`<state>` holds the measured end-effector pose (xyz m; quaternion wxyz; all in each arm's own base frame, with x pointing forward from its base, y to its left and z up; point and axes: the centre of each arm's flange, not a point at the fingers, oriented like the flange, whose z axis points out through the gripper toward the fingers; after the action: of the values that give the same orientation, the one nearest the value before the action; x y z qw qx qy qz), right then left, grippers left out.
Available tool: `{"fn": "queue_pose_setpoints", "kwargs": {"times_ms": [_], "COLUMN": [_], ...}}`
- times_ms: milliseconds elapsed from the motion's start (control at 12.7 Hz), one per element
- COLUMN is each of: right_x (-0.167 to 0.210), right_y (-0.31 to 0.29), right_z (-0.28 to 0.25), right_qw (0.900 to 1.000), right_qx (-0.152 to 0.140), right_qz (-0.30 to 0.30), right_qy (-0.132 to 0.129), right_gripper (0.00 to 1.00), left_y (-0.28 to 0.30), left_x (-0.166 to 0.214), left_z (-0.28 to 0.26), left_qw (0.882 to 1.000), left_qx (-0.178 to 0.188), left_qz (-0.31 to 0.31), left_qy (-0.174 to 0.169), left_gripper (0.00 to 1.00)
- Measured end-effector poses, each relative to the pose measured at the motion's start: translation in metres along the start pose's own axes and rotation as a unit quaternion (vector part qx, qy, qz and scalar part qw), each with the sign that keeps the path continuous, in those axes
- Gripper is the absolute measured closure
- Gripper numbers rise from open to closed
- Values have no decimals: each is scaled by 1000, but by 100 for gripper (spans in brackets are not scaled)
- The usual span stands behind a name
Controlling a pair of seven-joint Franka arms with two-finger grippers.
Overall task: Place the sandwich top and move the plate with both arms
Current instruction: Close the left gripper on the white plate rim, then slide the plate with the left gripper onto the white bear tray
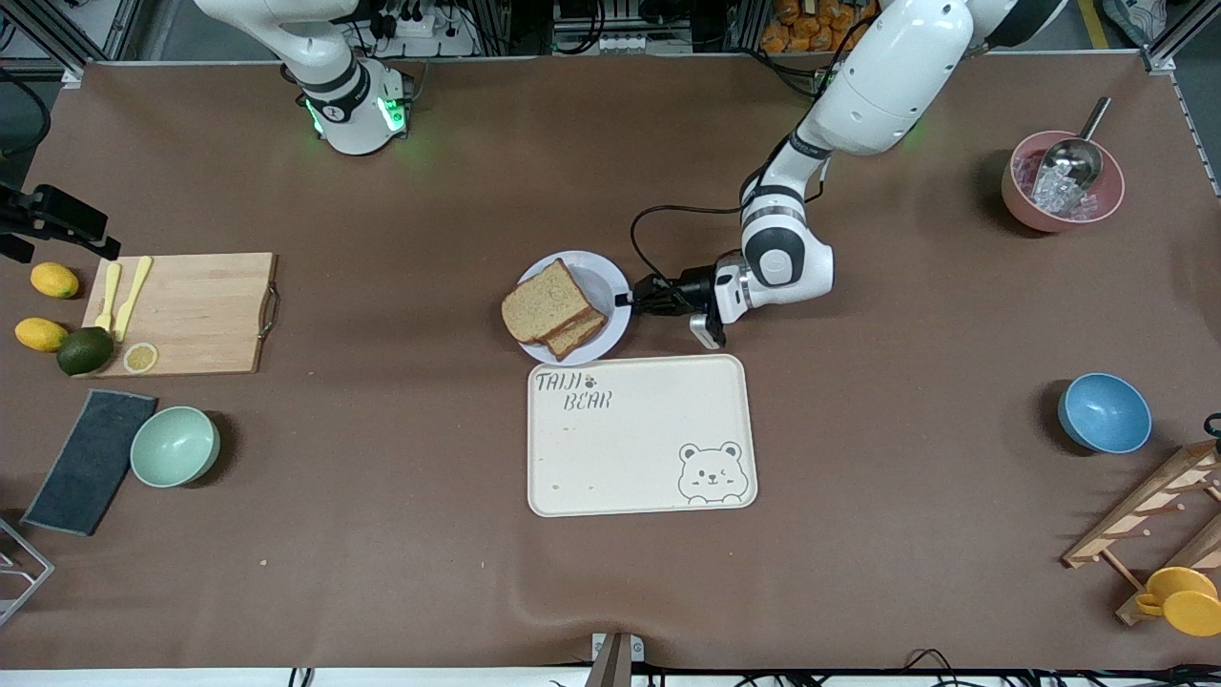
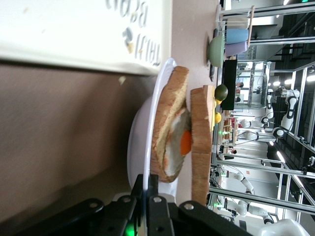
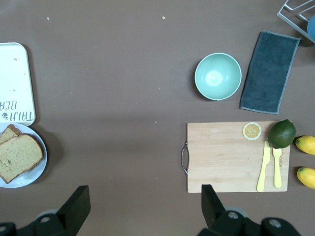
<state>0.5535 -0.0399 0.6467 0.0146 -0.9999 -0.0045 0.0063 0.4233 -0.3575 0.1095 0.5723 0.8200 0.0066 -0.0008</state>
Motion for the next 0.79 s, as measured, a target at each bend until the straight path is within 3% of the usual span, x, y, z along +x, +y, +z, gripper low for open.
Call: {"fn": "queue_pose_setpoints", "kwargs": {"times_ms": [471, 785], "right_x": [0, 1], "right_y": [14, 14], "right_z": [-2, -3], "right_qw": [1000, 1000], "right_qx": [-1, -1], "right_qz": [14, 13], "right_qy": [9, 12], "right_gripper": [0, 0], "left_y": [57, 64], "left_x": [29, 60], "left_z": [-24, -66], "left_qw": [999, 996], "left_qx": [-25, -33], "left_qz": [21, 13], "left_qy": [33, 76], "left_gripper": [95, 95]}}
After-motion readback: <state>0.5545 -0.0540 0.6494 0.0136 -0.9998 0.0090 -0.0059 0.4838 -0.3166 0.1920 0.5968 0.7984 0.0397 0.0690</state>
